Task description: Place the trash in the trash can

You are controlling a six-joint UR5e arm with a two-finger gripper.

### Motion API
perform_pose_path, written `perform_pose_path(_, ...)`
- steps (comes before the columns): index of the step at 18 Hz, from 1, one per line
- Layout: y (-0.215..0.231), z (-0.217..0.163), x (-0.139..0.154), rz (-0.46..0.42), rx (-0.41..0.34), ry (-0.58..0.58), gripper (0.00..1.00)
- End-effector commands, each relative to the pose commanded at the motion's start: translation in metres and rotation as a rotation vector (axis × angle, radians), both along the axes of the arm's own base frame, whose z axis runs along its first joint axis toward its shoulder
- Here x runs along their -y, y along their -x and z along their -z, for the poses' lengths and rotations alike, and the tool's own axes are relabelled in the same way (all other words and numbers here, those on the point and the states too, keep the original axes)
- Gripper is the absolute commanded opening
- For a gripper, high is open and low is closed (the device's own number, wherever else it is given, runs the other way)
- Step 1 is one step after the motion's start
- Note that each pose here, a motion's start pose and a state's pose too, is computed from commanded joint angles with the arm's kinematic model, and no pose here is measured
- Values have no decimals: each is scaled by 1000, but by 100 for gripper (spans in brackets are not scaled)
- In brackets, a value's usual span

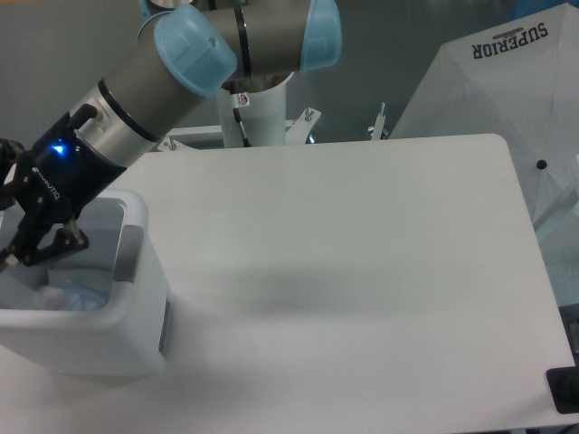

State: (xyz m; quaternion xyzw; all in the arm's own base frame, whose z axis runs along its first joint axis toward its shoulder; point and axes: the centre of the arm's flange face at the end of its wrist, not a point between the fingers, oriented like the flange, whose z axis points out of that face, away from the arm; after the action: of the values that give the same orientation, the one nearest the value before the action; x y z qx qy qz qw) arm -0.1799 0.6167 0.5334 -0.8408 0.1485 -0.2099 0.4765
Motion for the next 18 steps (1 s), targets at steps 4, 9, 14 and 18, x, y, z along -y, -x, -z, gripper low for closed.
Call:
perform_pose_path(4,49,-14,21,-86,-15,-19,100)
perform_pose_path(9,145,-11,68,-253,-12,-14,100)
perform_pose_path(14,249,26,120,-419,31,31,100)
perform_pose_path(18,314,92,137,-490,66,108,100)
